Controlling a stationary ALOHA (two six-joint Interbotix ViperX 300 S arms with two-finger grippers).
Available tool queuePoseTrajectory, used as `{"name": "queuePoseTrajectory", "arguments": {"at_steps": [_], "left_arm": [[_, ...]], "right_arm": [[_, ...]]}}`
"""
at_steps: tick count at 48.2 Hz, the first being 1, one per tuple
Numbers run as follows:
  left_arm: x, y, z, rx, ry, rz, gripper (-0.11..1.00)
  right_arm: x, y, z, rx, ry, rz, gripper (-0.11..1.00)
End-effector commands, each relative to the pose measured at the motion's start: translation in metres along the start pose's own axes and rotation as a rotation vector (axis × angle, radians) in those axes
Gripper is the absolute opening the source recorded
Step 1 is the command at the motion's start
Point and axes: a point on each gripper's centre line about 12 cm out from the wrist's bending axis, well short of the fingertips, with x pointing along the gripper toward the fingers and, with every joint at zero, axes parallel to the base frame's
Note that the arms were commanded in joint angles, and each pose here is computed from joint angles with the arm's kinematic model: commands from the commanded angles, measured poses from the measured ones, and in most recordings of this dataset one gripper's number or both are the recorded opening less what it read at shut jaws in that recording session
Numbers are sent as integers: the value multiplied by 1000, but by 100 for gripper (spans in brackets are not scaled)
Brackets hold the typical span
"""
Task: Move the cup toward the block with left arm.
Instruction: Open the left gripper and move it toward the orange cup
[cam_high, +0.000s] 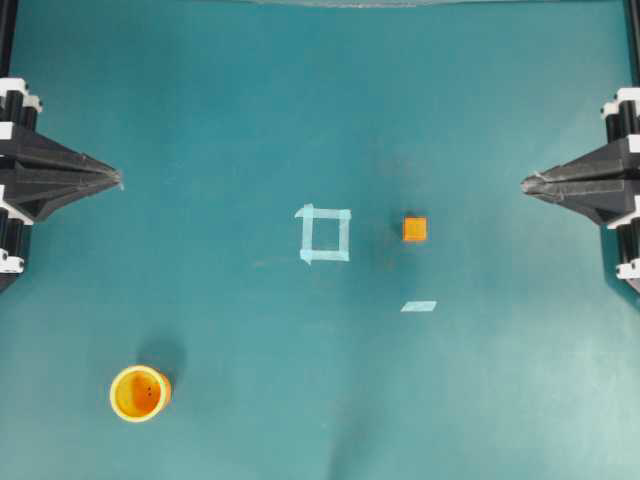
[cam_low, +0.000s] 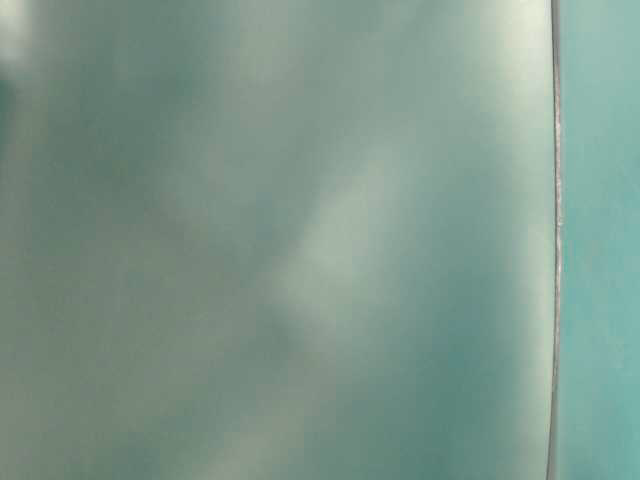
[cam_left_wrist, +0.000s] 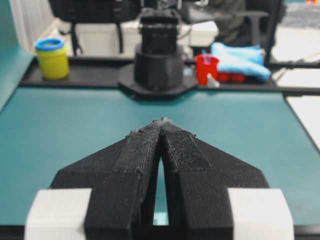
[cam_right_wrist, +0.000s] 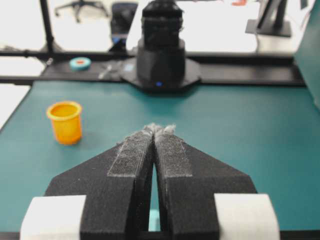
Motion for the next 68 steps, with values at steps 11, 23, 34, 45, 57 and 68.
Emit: {"name": "queuePoseTrajectory", "arguments": {"at_steps": [11,23,34,45,57,68], "left_arm": [[-1,-9,-12,-28,145,-42,3],[-4,-30,-15,-30,180,-151,3],[-8,-50,-18,-28,207,-254,4],[-12,-63,-18,-26,210,-321,6],[-12,-70,-24,-21,234,-352,13],[-9,-72,-32,-15,269,-354,41]], "right_arm": [[10,-1,10,-6,52,-5,0],[11,-1,10,-6,55,-5,0],[11,-1,9,-6,60,-5,0],[11,-1,10,-6,60,-5,0],[11,-1,9,-6,63,-6,0],[11,-1,8,-6,66,-5,0]]}}
